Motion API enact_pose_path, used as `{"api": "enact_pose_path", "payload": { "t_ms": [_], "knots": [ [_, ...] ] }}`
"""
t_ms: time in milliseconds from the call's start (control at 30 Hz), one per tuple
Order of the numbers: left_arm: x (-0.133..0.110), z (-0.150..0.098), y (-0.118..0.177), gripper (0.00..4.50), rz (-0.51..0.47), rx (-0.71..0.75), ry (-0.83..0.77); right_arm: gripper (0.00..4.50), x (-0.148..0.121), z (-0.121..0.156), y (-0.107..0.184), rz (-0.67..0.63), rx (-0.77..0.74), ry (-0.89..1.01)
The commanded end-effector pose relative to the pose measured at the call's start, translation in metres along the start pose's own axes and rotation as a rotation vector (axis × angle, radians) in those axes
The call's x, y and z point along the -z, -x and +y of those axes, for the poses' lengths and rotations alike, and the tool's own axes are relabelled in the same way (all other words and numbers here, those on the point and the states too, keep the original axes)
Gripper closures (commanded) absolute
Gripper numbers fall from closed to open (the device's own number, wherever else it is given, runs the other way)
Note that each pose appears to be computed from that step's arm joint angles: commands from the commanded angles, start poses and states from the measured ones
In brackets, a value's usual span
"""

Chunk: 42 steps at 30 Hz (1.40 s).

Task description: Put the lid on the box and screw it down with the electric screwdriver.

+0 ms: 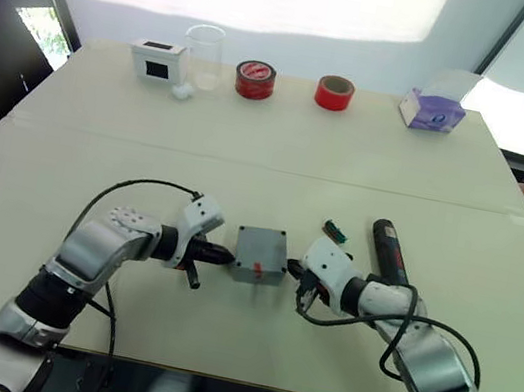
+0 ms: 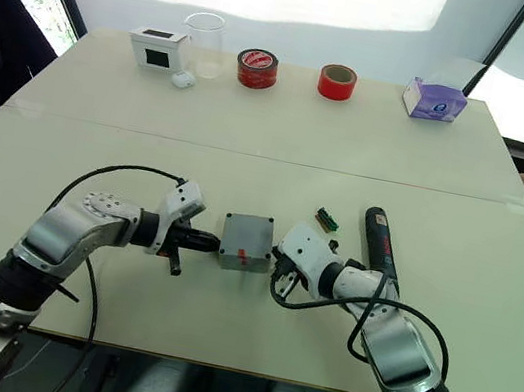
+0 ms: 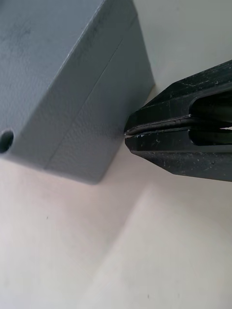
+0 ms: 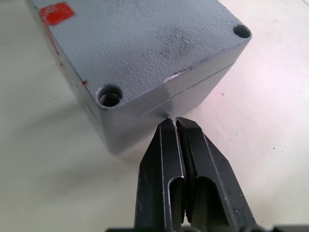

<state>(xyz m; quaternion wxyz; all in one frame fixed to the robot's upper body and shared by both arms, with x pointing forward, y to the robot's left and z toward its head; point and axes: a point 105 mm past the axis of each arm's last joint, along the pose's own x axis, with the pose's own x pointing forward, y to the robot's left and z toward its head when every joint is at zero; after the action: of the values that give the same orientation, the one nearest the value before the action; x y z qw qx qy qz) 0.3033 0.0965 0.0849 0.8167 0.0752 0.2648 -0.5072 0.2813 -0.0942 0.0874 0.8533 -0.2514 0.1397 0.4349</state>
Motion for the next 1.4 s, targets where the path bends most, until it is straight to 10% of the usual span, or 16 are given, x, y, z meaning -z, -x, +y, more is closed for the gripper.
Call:
{"api": "enact_pose_path", "payload": {
  "t_ms": [33, 433, 667, 933, 1267, 1400],
  "knots": [
    [-0.019, -0.007, -0.001, 4.5, -0.065, 0.026, -0.054, 4.45, -0.021, 0.017, 0.001, -0.082, -0.075, 0.023],
    [-0.017, -0.003, 0.021, 4.5, -0.114, 0.006, -0.003, 4.45, -0.021, 0.001, 0.021, -0.058, -0.009, 0.043],
    [-0.053, 0.021, 0.068, 4.5, -0.301, -0.089, -0.035, 4.45, -0.021, -0.015, 0.07, -0.101, 0.056, -0.189],
    [-0.089, -0.025, 0.059, 4.5, -0.232, 0.137, -0.281, 4.45, -0.007, -0.046, 0.091, -0.111, 0.262, -0.284],
    [-0.084, -0.061, 0.047, 4.5, -0.124, 0.325, -0.464, 0.95, 0.026, -0.035, 0.096, 0.004, 0.264, -0.363],
    [-0.08, -0.059, 0.044, 4.5, -0.08, 0.299, -0.529, 0.95, 0.029, -0.035, 0.093, 0.002, 0.279, -0.381]
  ]
}}
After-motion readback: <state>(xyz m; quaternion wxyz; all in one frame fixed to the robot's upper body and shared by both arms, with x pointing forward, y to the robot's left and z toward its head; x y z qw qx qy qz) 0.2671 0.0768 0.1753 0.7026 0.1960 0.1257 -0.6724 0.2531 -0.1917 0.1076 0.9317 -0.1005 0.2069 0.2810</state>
